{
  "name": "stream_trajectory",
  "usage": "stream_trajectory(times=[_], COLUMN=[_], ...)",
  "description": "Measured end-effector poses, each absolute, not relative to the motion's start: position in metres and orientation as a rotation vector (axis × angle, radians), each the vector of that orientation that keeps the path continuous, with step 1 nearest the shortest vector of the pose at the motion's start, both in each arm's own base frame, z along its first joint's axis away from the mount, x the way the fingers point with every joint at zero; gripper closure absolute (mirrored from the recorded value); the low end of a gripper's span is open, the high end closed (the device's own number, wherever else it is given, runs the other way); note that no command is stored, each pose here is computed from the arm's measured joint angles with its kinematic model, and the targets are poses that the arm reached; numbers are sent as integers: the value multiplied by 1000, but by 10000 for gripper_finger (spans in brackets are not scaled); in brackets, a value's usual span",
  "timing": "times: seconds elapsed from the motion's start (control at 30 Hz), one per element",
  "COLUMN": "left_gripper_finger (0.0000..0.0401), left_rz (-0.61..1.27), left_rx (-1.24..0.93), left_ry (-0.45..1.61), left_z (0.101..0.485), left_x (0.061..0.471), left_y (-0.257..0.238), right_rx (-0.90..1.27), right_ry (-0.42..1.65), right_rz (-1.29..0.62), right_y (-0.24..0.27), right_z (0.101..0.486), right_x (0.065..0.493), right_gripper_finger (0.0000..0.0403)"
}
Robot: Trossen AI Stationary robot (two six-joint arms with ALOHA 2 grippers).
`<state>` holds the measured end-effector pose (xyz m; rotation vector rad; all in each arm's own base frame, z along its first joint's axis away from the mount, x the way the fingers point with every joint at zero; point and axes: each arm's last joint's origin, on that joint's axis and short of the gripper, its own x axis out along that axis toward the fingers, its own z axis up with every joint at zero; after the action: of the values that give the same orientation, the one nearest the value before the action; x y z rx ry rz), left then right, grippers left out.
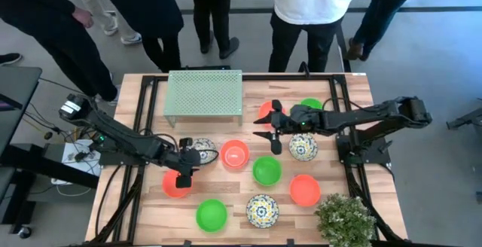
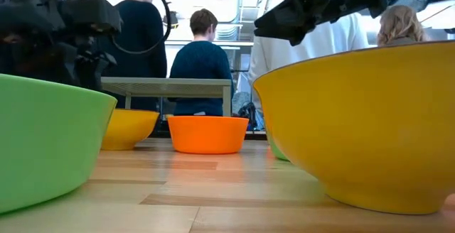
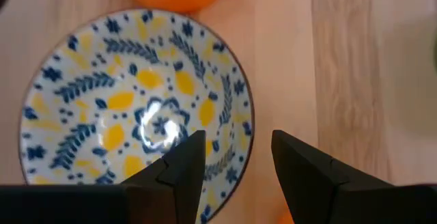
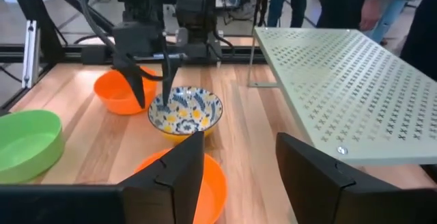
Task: Pick & Place Mini bowls
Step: Put the white patterned bowl on the shelf
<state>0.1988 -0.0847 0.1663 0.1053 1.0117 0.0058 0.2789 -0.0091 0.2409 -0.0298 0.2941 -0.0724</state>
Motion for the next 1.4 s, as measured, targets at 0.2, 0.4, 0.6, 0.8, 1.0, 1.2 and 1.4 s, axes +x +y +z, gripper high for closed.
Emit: stream_trajectory(times=[0.2,0.4,0.6,0.8,1.0,1.2,1.4], left_gripper_finger=[235,292,369,379,390,388,389], left_rz=[6,15,44,60,-43,-77,39], left_rx=[109,116,128,123,137,290,410], left_ry=[1022,1020,1023,975,848,704,713], left_z=[162,161,155,168,203,242,278], left_x=[201,201,198,200,205,206,206], left_y=[-86,-85,-80,-80,-86,-83,-61], right_rx=[-32,-40,-40,-39,-39,-39,-39], right_ry=[311,284,271,272,272,273,273], right_rz=[-73,-74,-75,-75,-75,-75,-75], right_y=[-10,-10,-10,-10,-10,-10,-10], right_z=[241,244,245,245,245,245,245], right_x=[285,287,287,287,287,287,287], right_gripper_finger=[227,230,230,230,230,230,230])
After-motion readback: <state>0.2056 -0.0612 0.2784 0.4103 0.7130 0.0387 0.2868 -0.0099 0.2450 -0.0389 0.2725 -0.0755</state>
